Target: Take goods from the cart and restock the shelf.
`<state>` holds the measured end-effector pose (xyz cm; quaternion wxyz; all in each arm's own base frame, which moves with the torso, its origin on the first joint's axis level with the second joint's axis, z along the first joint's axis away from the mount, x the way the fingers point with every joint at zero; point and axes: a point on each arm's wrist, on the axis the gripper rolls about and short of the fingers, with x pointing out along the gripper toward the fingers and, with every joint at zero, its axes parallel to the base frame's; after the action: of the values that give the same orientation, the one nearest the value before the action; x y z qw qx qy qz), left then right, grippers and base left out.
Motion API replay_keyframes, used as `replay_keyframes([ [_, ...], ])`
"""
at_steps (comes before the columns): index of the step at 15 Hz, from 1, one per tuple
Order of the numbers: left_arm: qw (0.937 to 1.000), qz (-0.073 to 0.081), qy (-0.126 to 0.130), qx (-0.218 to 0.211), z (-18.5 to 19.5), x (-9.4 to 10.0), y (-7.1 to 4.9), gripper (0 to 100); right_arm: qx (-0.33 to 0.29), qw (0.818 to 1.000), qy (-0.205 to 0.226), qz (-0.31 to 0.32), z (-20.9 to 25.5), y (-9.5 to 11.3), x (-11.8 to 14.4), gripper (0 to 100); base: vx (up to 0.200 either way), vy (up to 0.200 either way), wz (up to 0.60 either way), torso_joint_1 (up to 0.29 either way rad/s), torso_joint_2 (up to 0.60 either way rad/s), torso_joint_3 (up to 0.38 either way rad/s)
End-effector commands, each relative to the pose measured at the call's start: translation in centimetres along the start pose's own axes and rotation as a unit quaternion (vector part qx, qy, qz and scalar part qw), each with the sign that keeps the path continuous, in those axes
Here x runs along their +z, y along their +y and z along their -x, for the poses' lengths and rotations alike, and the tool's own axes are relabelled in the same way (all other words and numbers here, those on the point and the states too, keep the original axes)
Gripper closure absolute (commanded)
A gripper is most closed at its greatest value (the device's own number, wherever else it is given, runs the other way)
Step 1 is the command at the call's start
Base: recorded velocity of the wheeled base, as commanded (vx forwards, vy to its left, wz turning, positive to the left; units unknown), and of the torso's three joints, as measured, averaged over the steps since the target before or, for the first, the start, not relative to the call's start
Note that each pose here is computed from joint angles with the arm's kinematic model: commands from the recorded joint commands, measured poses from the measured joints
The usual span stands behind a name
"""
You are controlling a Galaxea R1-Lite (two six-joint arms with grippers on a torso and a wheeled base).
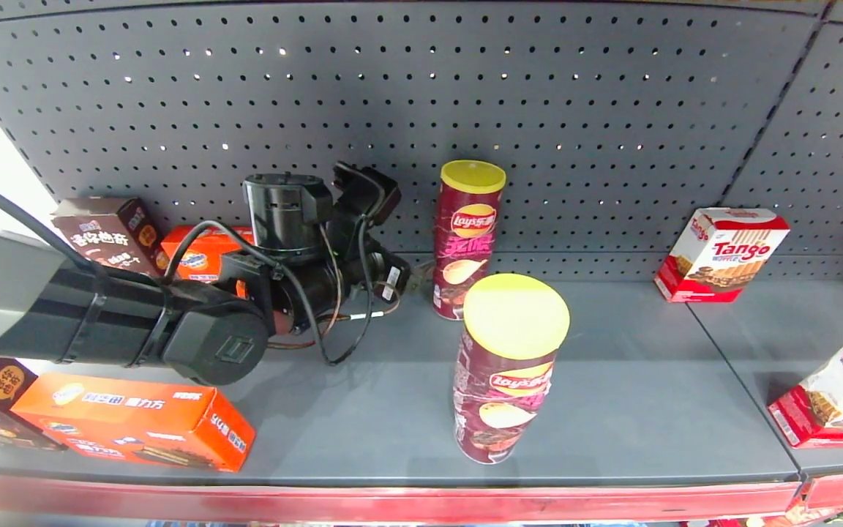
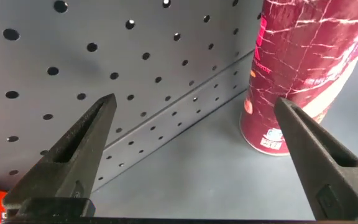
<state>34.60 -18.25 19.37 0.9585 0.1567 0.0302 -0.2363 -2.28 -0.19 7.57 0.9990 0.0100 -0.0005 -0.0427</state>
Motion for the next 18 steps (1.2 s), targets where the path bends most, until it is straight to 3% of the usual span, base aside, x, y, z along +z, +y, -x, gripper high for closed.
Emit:
replay_keyframes([
  [1, 1.0, 0.0, -0.001, -0.002, -0.1, 0.0, -0.2, 0, 0.0, 1.0, 0.0, 0.0, 0.0, 0.0, 0.0, 0, 0.0, 0.0, 0.0, 0.0, 0.0, 0.0],
  [7, 0.9994, 0.001, 0.009, 0.034, 2.1, -0.4, 1.9, 0, 0.0, 1.0, 0.001, 0.0, 0.0, 0.0, 0.0, 0, 0.0, 0.0, 0.0, 0.0, 0.0, 0.0],
  [8, 0.9984, 0.004, -0.009, 0.056, 3.6, 0.3, 3.0, 0, 0.0, 1.0, 0.001, 0.0, 0.0, 0.0, 0.0, 0, 0.0, 0.0, 0.0, 0.0, 0.0, 0.0],
  [10, 0.9961, 0.0, -0.035, 0.081, 5.2, 2.3, 3.7, 0, 0.0, 1.0, 0.001, 0.0, 0.0, 0.0, 0.0, 0, 0.0, 0.0, 0.0, 0.0, 0.0, 0.0],
  [13, 0.9941, -0.005, -0.047, 0.097, 7.3, 3.5, 3.8, 0, 0.0, 1.0, 0.0, 0.0, 0.0, 0.0, 0.0, 0, 0.0, 0.0, 0.0, 0.0, 0.0, 0.0],
  [18, 0.9934, -0.005, -0.035, 0.11, 9.9, 2.7, 3.4, 0, 0.014, 1.0, 0.002, 0.011, 0.0, 0.1, 0.0, 0, 0.0, 0.0, 0.0, 0.0, 0.0, 0.0],
])
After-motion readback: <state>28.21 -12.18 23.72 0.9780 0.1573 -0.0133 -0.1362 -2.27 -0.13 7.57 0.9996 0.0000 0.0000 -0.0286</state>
